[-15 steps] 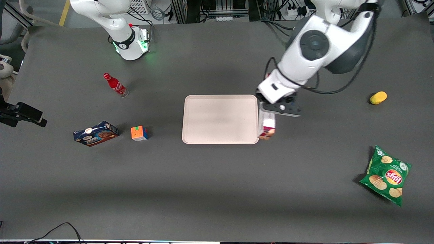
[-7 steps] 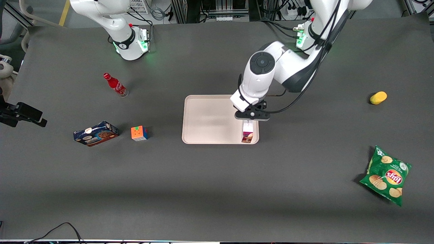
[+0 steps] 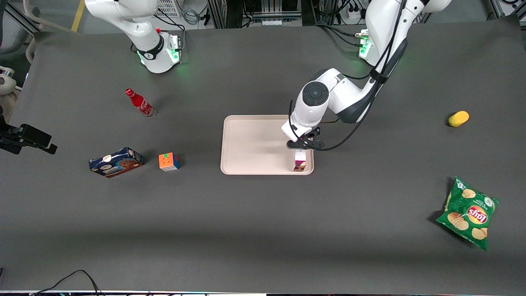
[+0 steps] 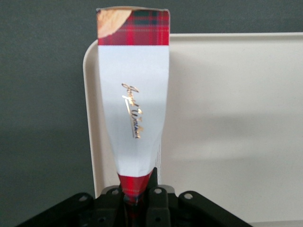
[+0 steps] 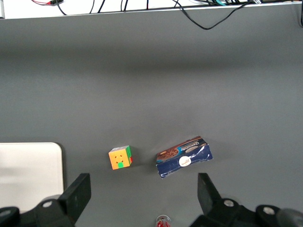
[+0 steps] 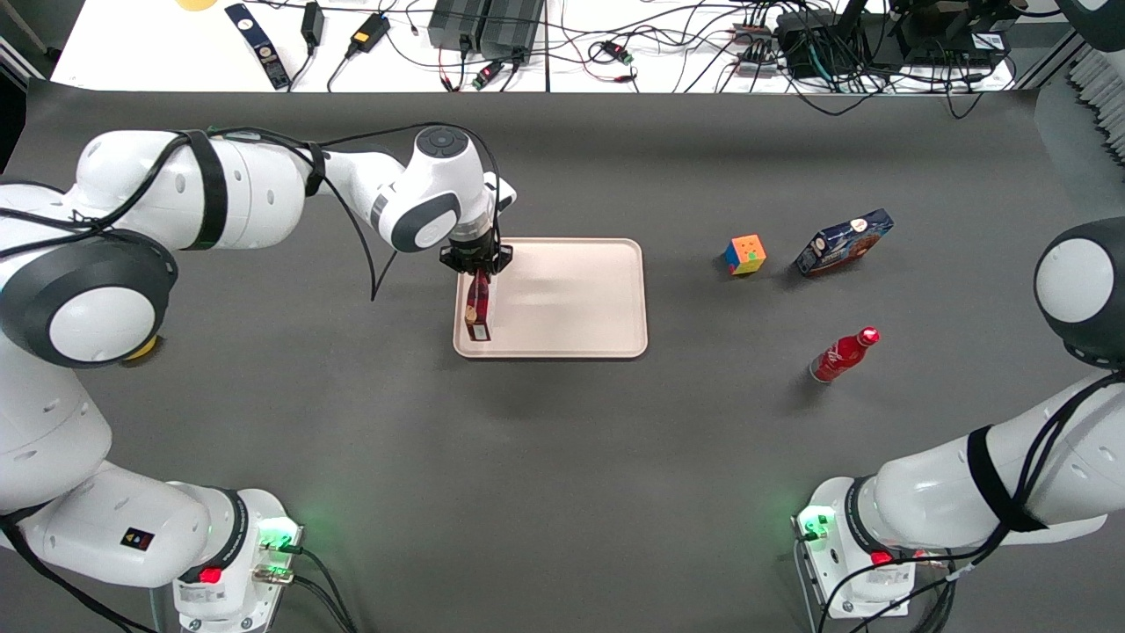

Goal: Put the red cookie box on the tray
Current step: 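Lift the cookie box with the left gripper and carry it toward the tray, then lower the cookie box onto the tray's edge and open the left gripper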

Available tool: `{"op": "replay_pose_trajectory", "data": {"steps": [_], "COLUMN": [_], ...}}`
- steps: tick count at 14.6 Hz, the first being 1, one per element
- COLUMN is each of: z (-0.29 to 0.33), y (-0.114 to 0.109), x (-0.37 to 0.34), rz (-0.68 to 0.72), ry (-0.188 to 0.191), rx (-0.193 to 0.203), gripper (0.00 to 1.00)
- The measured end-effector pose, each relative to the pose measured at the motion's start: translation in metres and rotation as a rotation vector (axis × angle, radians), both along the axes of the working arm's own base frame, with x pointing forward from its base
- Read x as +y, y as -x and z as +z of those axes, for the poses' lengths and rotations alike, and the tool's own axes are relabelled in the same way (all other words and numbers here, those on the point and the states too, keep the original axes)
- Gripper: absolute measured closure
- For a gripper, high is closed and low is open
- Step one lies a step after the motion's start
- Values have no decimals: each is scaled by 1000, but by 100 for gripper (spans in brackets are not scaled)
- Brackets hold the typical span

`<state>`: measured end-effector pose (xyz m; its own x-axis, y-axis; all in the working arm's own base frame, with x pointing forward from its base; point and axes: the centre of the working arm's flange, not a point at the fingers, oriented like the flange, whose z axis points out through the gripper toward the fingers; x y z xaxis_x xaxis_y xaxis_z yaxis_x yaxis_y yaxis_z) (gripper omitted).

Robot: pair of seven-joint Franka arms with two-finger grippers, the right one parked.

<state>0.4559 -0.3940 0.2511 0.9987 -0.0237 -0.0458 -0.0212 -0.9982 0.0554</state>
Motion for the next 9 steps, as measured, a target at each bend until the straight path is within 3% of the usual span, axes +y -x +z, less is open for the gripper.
{"op": "replay_pose_trajectory", "data": {"steps": [4, 9], "z": [-7, -14], "y": [4, 3], "x": [3, 2], "rz": [-29, -31], "ry": [-28, -15], "rx": [-8, -15], "gripper": [85, 85]}}
